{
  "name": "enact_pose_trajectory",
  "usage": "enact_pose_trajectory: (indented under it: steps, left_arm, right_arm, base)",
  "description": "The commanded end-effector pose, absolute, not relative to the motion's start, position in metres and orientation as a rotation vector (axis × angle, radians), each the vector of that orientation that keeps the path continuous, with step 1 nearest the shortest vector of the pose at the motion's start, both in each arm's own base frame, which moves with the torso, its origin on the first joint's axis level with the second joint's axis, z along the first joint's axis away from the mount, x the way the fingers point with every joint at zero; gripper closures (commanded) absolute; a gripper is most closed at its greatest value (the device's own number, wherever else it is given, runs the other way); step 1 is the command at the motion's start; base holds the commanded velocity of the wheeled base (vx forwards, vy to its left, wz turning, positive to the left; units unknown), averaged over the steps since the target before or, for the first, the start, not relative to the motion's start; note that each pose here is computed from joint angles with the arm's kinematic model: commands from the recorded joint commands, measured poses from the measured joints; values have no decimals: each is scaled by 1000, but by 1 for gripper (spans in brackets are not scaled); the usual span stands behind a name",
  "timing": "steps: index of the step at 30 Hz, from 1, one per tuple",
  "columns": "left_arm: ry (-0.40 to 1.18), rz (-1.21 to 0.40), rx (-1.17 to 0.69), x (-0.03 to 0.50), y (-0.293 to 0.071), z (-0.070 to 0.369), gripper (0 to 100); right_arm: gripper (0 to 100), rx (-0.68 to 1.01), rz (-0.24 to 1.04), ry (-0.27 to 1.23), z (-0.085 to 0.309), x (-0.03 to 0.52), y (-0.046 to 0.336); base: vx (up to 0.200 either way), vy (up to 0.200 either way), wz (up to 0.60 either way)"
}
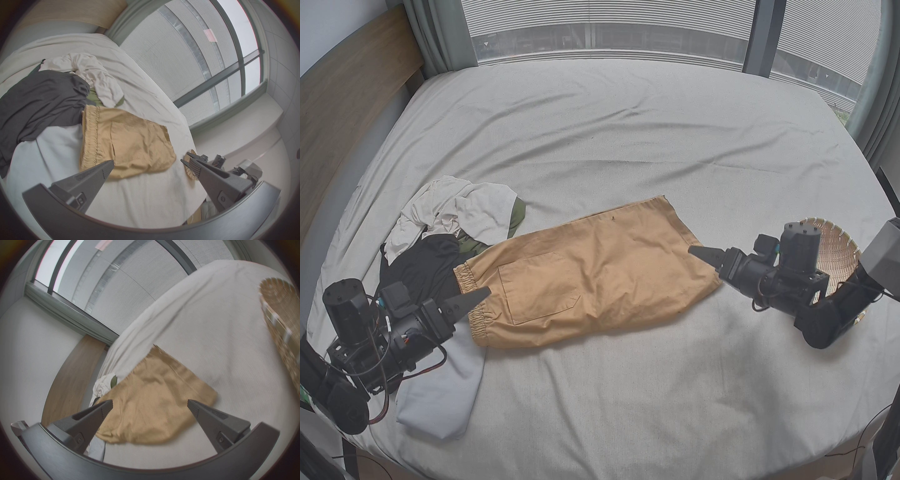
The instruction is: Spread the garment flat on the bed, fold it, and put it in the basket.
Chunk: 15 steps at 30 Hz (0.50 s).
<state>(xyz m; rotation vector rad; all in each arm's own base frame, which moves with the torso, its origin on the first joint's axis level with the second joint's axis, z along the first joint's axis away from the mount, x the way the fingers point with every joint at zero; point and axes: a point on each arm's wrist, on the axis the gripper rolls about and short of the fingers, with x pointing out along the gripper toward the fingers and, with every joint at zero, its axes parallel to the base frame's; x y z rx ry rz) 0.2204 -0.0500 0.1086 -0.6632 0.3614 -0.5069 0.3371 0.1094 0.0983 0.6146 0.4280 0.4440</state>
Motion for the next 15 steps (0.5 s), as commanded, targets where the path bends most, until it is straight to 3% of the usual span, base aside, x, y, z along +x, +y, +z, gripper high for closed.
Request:
enact_pose_trajectory:
  steps: [1, 15]
  left_arm:
    - [374, -577, -624, 198, -55, 111, 0]
    - [356, -585, -619, 195, -55, 114, 0]
  right_arm:
    - [0, 619, 425, 504, 89, 311, 105]
    - [0, 608, 362, 599, 36, 340, 115]
  base:
    - [0, 0, 0]
    - [0, 0, 0]
